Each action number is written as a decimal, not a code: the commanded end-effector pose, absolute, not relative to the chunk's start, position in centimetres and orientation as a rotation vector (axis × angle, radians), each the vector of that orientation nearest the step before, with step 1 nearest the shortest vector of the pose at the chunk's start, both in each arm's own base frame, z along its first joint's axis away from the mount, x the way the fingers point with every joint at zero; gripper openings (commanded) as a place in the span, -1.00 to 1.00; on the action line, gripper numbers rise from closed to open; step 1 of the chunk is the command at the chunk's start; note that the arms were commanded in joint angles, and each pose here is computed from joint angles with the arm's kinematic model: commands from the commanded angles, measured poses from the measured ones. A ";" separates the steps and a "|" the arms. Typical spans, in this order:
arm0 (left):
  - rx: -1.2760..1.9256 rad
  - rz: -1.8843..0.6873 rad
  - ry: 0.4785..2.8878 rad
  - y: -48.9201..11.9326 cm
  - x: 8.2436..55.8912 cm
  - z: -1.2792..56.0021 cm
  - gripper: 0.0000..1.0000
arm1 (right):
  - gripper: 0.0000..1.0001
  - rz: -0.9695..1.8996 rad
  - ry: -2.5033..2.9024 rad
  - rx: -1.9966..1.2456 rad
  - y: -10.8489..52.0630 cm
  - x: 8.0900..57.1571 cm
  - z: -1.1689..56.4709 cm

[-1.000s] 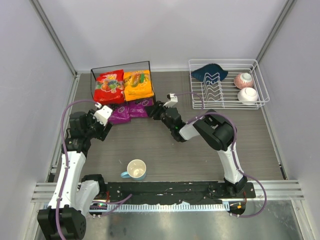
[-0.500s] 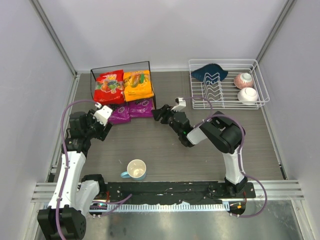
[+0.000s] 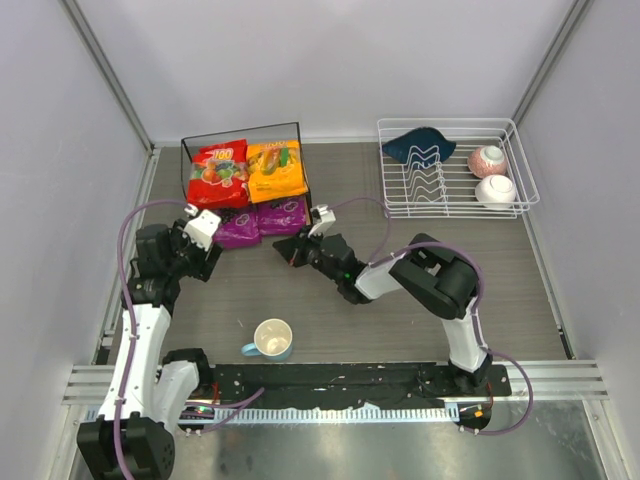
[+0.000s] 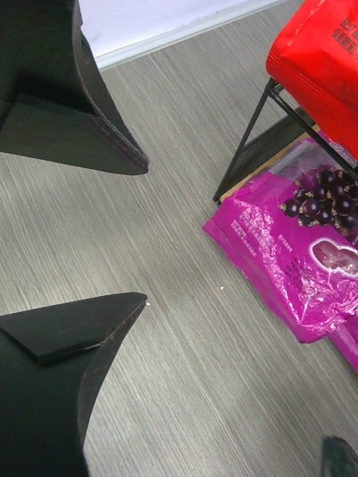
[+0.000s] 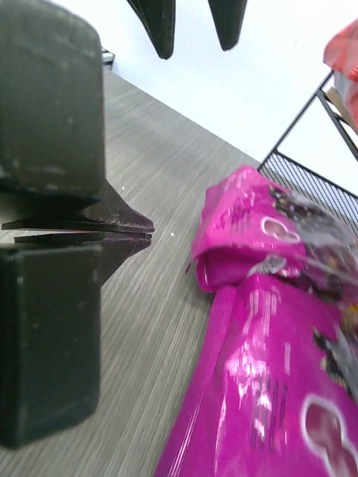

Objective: Place and organize the candy bags onto the shelf

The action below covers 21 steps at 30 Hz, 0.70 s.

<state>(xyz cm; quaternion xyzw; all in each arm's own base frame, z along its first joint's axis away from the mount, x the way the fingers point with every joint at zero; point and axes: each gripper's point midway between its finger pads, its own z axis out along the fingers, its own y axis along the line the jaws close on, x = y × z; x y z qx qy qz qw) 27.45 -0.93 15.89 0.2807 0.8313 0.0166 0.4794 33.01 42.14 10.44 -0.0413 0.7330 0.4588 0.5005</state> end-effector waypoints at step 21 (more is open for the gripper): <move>0.620 0.022 1.981 -0.1 28.4 17.9 0.38 | -0.98 1.098 1.717 -0.212 51.1 36.0 9.0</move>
